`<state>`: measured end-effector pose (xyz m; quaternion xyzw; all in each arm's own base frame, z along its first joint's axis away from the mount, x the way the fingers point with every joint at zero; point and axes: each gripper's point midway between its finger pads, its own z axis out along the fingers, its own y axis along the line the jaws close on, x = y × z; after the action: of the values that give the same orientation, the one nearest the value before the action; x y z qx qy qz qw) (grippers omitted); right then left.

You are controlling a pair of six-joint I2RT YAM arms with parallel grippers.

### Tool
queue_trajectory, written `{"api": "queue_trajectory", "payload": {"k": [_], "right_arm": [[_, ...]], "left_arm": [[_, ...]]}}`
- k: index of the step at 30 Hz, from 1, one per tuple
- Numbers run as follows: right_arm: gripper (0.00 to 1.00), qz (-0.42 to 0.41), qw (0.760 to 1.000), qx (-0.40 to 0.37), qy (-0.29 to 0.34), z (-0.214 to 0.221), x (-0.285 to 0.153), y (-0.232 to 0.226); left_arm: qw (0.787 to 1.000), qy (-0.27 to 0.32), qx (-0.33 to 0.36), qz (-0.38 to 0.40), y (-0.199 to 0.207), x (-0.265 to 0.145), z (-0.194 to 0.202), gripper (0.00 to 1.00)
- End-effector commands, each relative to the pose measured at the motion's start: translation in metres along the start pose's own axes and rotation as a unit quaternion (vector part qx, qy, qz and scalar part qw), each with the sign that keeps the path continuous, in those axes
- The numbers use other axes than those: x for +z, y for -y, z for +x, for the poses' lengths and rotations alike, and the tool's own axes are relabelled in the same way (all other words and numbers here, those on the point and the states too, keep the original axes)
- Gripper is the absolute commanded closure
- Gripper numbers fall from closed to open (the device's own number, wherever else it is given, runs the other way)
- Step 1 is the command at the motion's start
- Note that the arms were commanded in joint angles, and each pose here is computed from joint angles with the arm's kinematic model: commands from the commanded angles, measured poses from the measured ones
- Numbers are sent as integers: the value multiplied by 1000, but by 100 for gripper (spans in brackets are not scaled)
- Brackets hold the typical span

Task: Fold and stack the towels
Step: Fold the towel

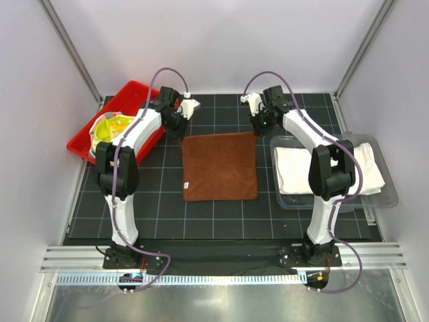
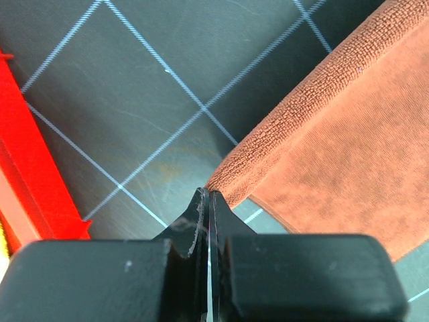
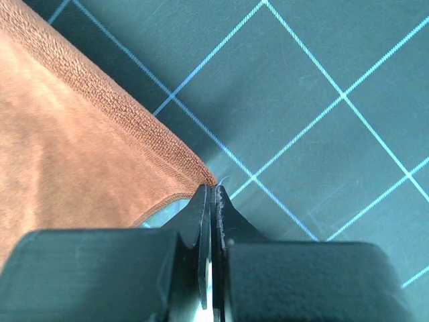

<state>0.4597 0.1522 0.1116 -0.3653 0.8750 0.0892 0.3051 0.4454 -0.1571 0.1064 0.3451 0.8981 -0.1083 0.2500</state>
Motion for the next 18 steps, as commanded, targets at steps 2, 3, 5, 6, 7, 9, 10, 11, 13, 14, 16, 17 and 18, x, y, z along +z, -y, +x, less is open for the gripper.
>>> {"api": "queue_trajectory", "payload": {"k": [2, 3, 5, 6, 7, 9, 10, 11, 13, 14, 16, 17, 18], "right_arm": [[99, 38, 998, 4, 45, -17, -30, 4], [99, 37, 998, 5, 46, -15, -33, 0], [99, 36, 998, 10, 48, -14, -35, -5], [99, 35, 998, 11, 45, -8, -36, -9], [99, 39, 998, 15, 44, -7, -37, -10], [99, 43, 998, 27, 44, 0, -41, -15], [99, 42, 998, 29, 46, 1, -42, -19], [99, 41, 998, 35, 46, 7, -40, -23], [99, 44, 997, 34, 60, 4, -47, -29], [99, 41, 997, 37, 56, 10, -47, -33], [99, 44, 996, 38, 65, 7, -54, -38], [99, 44, 996, 37, 65, 10, -54, -41], [99, 43, 996, 41, 65, 11, -55, -44]], "left_arm": [[999, 24, 10, -30, 8, -22, -11, 100], [999, 24, 11, -35, 10, -26, -8, 100], [999, 28, 13, -38, 14, -30, -8, 100], [998, 33, 13, -42, 15, -37, -9, 100], [998, 38, 16, -45, 16, -41, -10, 100], [998, 40, 20, -53, 20, -47, -8, 100], [998, 39, 20, -55, 22, -47, -6, 100], [997, 37, 19, -57, 22, -47, -2, 100], [997, 42, 18, -63, 25, -52, -1, 100], [997, 37, 16, -61, 27, -50, 4, 100], [997, 46, 17, -65, 30, -55, 3, 100], [997, 44, 15, -66, 31, -55, 6, 100], [997, 44, 15, -64, 33, -53, 10, 100]]}}
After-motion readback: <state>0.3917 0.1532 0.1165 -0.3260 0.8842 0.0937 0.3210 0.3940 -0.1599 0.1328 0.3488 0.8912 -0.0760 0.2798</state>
